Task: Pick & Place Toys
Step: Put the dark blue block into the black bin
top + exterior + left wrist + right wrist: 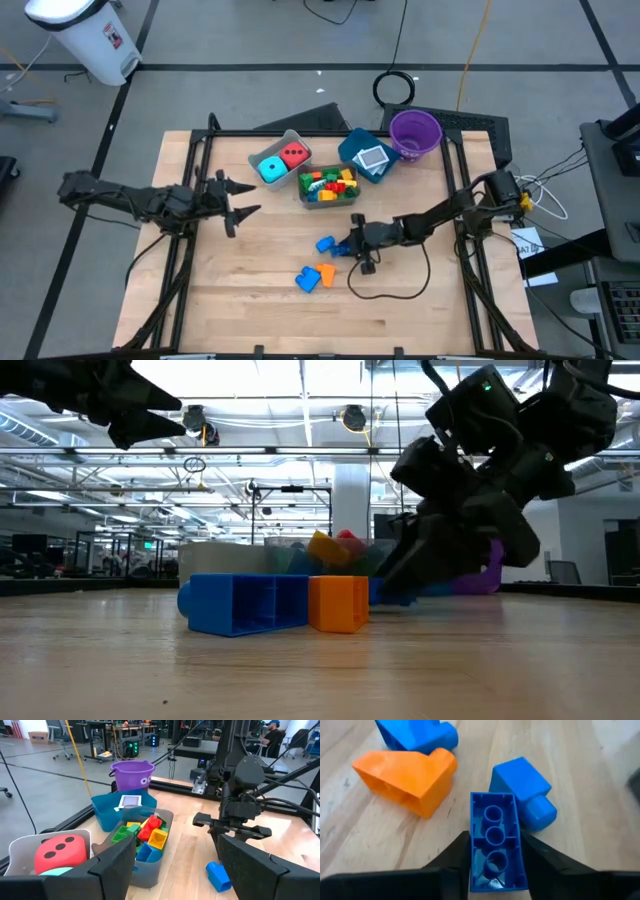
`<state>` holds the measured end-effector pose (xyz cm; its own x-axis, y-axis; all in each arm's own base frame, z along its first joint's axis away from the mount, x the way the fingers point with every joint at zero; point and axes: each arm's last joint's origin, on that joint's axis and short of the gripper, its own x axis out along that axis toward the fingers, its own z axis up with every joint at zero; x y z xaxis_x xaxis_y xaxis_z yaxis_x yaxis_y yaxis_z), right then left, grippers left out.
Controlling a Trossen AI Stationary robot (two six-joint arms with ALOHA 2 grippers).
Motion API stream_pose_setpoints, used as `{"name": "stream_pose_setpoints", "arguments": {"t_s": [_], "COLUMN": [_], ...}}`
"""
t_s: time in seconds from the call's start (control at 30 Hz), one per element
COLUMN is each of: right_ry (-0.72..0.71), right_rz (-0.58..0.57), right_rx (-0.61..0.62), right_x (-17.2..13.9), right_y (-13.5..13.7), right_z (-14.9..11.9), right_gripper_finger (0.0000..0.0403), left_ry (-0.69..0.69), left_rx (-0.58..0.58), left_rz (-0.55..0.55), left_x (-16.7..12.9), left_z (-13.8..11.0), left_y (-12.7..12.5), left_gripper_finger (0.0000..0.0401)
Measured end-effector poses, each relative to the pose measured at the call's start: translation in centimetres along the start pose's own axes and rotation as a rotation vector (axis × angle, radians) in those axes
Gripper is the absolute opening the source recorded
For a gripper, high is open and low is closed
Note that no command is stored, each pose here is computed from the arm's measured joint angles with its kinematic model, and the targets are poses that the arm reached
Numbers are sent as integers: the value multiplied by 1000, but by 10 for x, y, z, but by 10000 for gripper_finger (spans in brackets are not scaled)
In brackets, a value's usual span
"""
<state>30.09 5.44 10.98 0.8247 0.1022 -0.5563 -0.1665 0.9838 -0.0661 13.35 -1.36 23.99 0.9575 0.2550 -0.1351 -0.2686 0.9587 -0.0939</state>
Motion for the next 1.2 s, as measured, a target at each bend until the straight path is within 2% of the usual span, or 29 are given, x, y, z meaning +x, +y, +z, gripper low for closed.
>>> {"name": "stream_pose_setpoints", "arguments": {"t_s": [0.07,0.17,0.23,0.3,0.43,0.57,0.87,1.03,1.2], "right_ry": [-23,-88,-122,-166,-226,-280,-253,-267,-266], "right_rz": [-1,-13,-63,-159,-436,-570,-658,-661,-657], "right_rx": [1,-12,-46,-105,-243,-358,-444,-439,-460], "right_x": [-5,-15,-23,-30,-43,-49,-53,-54,-54], "right_y": [-1,-2,-3,-3,-3,1,10,14,17], "right_z": [6,20,28,37,53,63,66,67,67], "right_gripper_finger": [93,90,90,90,104,103,96,96,96], "left_ry": [-10,-35,-60,-77,-126,-148,-35,7,59], "left_rx": [-8,-22,-37,-69,-150,-186,-146,-218,-272], "left_rz": [-1,-6,-10,-14,-26,-47,-167,-149,-152], "left_x": [4,12,19,27,45,66,128,163,186], "left_z": [1,2,4,3,2,-2,-3,-6,-16], "left_y": [-2,-6,-10,-14,-22,-32,-62,-69,-70], "left_gripper_finger": [285,285,285,285,285,285,285,285,285]}}
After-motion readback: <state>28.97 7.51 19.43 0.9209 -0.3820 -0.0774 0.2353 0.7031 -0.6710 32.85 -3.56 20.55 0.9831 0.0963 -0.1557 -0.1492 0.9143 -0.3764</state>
